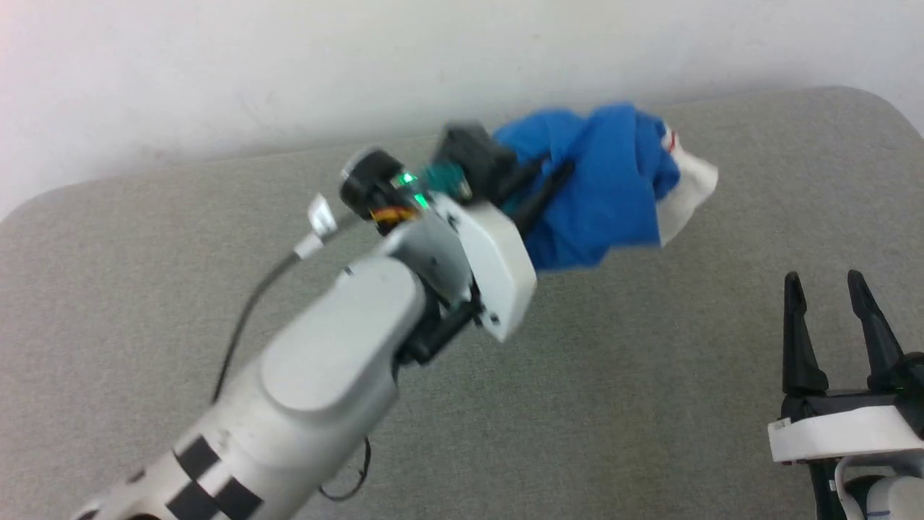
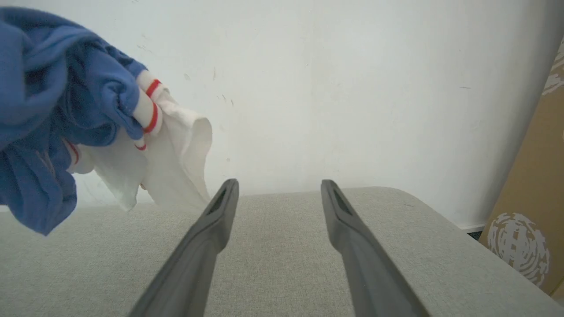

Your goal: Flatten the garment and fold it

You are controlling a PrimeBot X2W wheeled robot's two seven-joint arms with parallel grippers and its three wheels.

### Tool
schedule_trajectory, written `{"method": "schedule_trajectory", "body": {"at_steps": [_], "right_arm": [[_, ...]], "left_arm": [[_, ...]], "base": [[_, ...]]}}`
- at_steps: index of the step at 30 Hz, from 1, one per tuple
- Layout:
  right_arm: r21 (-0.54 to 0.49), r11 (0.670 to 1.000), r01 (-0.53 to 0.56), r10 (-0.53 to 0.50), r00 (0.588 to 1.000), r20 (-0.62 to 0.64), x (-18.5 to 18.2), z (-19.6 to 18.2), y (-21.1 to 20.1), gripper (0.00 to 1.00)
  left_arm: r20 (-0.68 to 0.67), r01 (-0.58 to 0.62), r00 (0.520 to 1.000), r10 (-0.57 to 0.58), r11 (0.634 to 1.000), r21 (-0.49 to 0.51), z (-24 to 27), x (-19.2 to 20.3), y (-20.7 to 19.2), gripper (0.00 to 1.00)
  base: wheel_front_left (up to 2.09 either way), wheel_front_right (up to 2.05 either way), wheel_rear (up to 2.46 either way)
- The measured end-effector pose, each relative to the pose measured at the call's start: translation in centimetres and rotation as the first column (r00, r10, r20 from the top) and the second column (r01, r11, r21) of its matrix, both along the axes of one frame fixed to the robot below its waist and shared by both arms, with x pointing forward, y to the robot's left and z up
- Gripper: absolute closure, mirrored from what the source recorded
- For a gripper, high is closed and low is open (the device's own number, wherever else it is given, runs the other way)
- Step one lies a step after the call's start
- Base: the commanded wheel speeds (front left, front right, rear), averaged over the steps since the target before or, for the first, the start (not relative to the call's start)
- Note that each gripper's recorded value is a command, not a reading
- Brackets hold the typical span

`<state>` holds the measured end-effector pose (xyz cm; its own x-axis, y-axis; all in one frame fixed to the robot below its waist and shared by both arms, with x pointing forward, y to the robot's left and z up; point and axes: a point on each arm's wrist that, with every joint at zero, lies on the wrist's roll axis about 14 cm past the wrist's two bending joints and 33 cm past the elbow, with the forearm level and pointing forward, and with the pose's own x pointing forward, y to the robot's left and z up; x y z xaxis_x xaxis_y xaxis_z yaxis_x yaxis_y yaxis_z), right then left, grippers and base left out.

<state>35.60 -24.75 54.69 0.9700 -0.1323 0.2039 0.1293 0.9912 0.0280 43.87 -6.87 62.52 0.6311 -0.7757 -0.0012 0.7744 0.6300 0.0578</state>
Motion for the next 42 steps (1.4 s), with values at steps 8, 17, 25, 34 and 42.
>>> {"method": "schedule_trajectory", "body": {"at_steps": [8, 17, 25, 34, 42], "right_arm": [[0.012, 1.0, 0.018, -0.017, 0.999, -0.034, 0.0, -1.1, -0.5, 0.0], [0.019, 1.0, 0.011, -0.01, 0.998, -0.067, 0.6, -2.2, -0.3, 0.0], [0.022, 1.0, -0.022, 0.023, 0.999, -0.04, 1.1, -1.5, 0.7, 0.0], [0.026, 0.998, -0.055, 0.056, 0.998, -0.015, 0.0, -0.7, 1.8, 0.0], [0.04, 0.996, -0.078, 0.079, 0.997, -0.028, -0.5, -1.2, 2.5, 0.0]], "left_arm": [[-0.153, -0.009, 0.988, 0.034, 0.987, 0.159, -12.4, -1.0, -0.8, 1.0], [-0.419, 0.012, 0.899, 0.128, 0.949, 0.315, -21.6, -3.0, 0.9, 0.77], [-0.402, -0.074, 0.904, 0.146, 0.979, 0.189, -18.5, -2.2, 1.0, 0.0], [-0.198, -0.351, 0.928, 0.317, 0.92, -0.173, -8.4, 0.4, 6.8, 0.0], [-0.124, -0.637, 0.768, 0.628, 0.732, -0.24, -7.6, -2.6, 19.3, 0.0]], "base": [[0.0, 0.0, 0.0], [0.0, 0.0, 0.0], [0.0, 0.0, 0.0], [0.0, 0.0, 0.0], [0.0, 0.0, 0.0]]}}
